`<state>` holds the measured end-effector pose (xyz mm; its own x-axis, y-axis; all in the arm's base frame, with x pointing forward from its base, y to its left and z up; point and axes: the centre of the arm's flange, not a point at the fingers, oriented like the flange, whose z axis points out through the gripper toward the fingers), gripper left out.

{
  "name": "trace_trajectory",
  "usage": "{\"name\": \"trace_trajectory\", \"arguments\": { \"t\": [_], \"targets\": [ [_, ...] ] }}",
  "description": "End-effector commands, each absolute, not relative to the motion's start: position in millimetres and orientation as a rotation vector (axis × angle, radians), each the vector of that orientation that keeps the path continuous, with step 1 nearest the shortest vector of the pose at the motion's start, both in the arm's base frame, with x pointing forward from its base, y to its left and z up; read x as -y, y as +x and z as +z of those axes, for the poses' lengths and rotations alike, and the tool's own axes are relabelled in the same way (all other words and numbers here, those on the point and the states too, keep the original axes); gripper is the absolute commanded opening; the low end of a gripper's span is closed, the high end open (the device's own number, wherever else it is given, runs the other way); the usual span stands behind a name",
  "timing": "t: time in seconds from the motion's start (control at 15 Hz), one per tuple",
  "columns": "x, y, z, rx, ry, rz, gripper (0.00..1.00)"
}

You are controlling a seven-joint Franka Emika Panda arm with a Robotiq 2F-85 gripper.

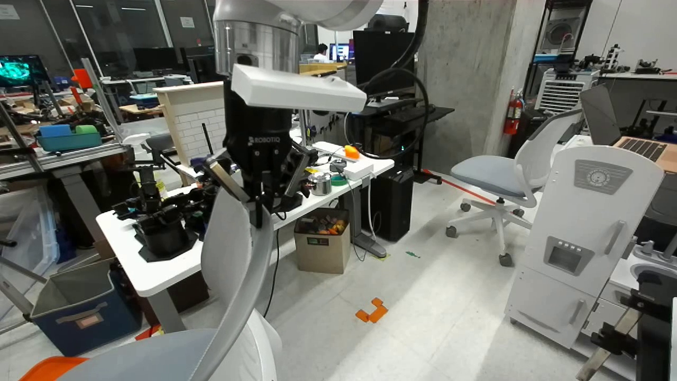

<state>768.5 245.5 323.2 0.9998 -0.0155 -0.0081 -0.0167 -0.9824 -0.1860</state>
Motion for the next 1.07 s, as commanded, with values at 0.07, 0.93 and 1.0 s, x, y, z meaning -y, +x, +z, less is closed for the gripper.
{"name": "trace_trajectory", "arguments": {
  "t": [0.07, 0.93, 1.0],
  "targets": [
    [-236.7, 694.8, 309.1, -0.017, -2.987, 0.049, 0.36],
    [-150.5, 750.2, 313.6, -0.051, -3.013, -0.013, 1.00],
    [-138.3, 760.6, 313.8, -0.058, -3.011, -0.019, 1.00]
  ]
}}
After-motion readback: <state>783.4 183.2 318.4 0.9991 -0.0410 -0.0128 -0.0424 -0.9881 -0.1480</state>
